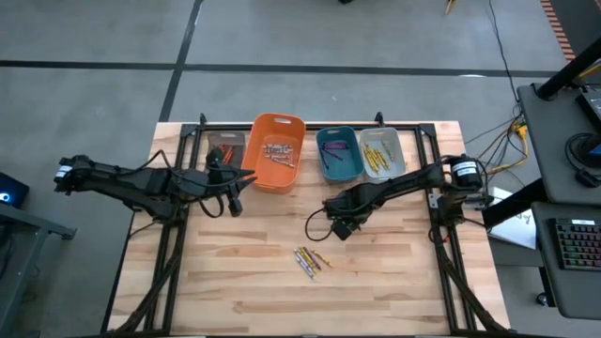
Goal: Sort crayons
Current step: Put the purple crayon into the blue bin
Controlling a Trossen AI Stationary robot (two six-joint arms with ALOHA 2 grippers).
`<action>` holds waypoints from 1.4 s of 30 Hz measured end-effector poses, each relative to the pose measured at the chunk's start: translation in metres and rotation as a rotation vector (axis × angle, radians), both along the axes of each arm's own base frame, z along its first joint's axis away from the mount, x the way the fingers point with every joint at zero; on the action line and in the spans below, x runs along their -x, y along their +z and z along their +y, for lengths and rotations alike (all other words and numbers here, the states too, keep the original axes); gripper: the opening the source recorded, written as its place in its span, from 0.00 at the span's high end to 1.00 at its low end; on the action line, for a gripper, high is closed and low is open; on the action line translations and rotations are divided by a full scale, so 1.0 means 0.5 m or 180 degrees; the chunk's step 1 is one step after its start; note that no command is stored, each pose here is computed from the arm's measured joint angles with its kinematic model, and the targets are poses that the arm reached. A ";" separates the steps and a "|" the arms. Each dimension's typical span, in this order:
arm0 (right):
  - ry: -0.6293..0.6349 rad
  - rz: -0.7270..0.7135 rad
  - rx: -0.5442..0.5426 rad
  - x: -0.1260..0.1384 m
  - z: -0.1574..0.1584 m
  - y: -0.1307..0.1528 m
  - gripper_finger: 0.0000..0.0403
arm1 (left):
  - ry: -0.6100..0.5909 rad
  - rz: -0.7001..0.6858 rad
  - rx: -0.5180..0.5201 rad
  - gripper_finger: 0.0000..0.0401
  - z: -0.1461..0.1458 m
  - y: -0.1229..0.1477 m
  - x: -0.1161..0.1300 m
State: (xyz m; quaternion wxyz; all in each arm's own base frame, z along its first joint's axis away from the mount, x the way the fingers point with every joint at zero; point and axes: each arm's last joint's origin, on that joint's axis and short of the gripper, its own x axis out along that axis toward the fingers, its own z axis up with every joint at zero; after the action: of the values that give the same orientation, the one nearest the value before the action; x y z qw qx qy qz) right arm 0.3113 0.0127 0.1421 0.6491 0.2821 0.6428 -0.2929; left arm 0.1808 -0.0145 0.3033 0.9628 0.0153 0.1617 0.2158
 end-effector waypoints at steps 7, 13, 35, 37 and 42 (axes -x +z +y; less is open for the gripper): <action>0.0119 0.0017 -0.0083 -0.003 0.001 -0.004 0.96 | -0.0001 0.0000 0.0000 0.84 0.000 0.000 0.000; 0.0231 -0.0032 -0.0092 0.002 0.001 0.010 0.97 | 0.0002 -0.0005 0.0011 0.84 0.000 0.000 0.000; 0.0819 -0.0906 0.0570 -0.050 -0.119 0.337 0.97 | 0.0058 -0.0093 0.0185 0.84 0.000 0.000 -0.001; 0.0758 -0.0860 0.0593 -0.043 -0.149 0.343 0.97 | 0.0063 -0.0100 0.0200 0.84 0.000 0.000 -0.001; 0.0466 -0.0789 0.0655 -0.021 -0.234 0.338 0.97 | 0.0061 -0.0100 0.0200 0.84 0.000 0.000 -0.001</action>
State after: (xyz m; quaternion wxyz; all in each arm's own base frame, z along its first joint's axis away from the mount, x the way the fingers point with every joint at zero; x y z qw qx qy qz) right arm 0.3218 -0.1040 0.3113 0.7685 0.2005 0.5434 -0.2721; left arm 0.1815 -0.0147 0.3032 0.9631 -0.0199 0.1534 0.2201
